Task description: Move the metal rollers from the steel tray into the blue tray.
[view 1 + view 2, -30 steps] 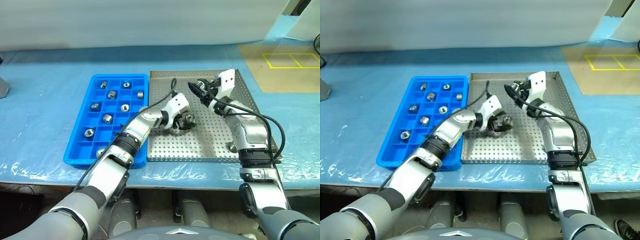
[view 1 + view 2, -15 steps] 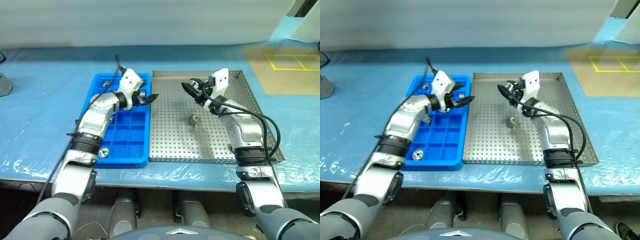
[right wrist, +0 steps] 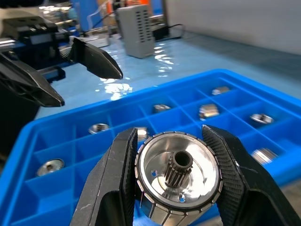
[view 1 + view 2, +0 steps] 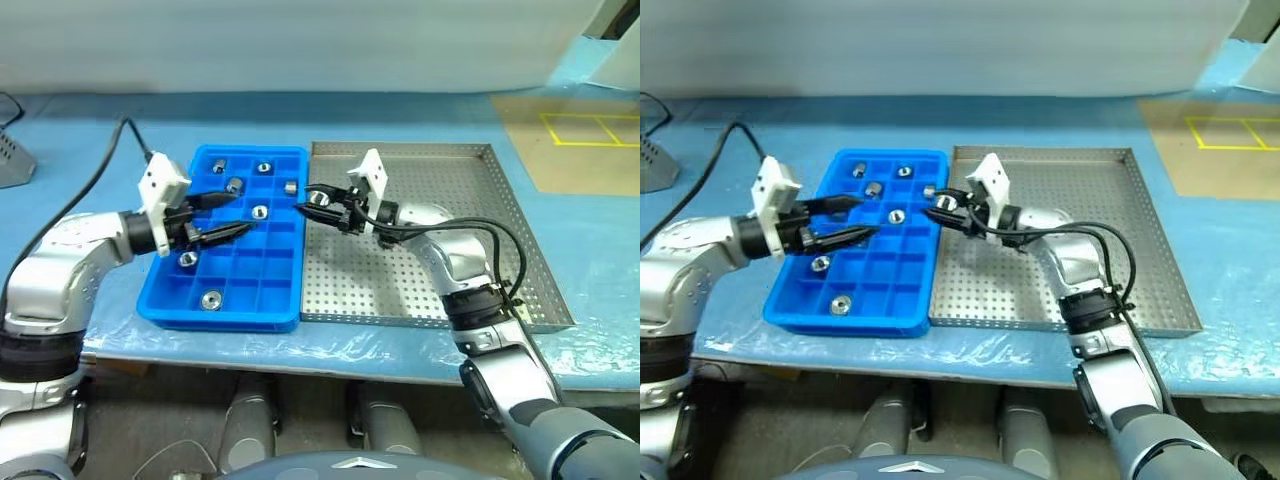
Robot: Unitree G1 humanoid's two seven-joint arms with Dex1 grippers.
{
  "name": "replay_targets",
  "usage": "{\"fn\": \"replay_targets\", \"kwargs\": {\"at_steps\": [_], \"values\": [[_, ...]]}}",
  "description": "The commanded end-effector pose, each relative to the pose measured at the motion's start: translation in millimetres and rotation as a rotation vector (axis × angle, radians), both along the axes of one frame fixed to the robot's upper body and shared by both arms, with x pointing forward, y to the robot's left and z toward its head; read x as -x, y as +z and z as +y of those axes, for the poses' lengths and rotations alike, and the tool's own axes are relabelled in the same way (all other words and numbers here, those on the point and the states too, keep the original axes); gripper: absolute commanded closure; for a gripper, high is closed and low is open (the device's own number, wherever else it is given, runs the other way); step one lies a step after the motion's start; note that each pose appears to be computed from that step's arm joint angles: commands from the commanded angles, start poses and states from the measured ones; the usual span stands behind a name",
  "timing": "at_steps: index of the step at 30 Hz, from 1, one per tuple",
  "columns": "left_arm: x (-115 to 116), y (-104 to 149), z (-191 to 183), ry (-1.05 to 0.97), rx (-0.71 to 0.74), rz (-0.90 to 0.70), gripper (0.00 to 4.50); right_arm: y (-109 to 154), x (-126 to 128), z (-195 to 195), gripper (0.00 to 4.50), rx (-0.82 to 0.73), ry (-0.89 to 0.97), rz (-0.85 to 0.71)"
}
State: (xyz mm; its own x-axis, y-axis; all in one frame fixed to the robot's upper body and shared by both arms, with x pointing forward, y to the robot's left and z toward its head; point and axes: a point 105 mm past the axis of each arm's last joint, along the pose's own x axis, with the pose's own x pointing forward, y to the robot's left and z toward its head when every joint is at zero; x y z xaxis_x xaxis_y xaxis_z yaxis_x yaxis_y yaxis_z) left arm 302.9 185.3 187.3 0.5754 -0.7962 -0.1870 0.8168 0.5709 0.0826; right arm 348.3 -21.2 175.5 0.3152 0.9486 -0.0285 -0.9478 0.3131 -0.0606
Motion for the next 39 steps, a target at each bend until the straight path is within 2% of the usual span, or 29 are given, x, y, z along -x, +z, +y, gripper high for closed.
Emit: {"fn": "replay_targets", "kwargs": {"at_steps": [1,5,9,10,12,16,19,35,39], "values": [[8.4,-3.9,17.1,0.049,-0.070,-0.037,0.78,-17.7,10.5,16.8,2.76,0.037,0.128,0.051],[13.7,-10.8,22.5,0.084,-0.078,-0.023,0.78,-18.9,11.9,38.3,2.76,0.046,0.191,0.039],[23.8,-14.0,10.5,0.058,-0.047,-0.012,0.78,-23.8,-17.1,44.3,2.76,0.043,0.075,0.067],[26.9,-13.7,5.7,0.045,-0.035,-0.012,0.78,-22.4,-17.9,44.8,2.76,0.035,0.087,0.075],[30.1,-12.9,0.6,0.038,-0.013,-0.010,0.78,-19.9,-12.1,46.1,2.76,0.029,0.144,0.078],[30.8,-31.5,4.9,0.060,-0.030,0.038,0.78,-40.8,5.0,47.0,2.76,0.100,0.228,0.100],[26.6,-33.7,9.5,0.079,-0.024,0.045,0.78,-42.2,17.6,52.6,2.76,0.080,0.281,0.128],[19.2,-33.8,1.6,0.071,-0.011,0.035,0.78,-46.2,15.6,77.4,2.76,0.078,0.234,0.079],[17.9,-34.7,0.3,0.071,-0.004,0.037,0.76,-43.7,15.1,75.9,1.44,0.064,0.239,0.080]]}}
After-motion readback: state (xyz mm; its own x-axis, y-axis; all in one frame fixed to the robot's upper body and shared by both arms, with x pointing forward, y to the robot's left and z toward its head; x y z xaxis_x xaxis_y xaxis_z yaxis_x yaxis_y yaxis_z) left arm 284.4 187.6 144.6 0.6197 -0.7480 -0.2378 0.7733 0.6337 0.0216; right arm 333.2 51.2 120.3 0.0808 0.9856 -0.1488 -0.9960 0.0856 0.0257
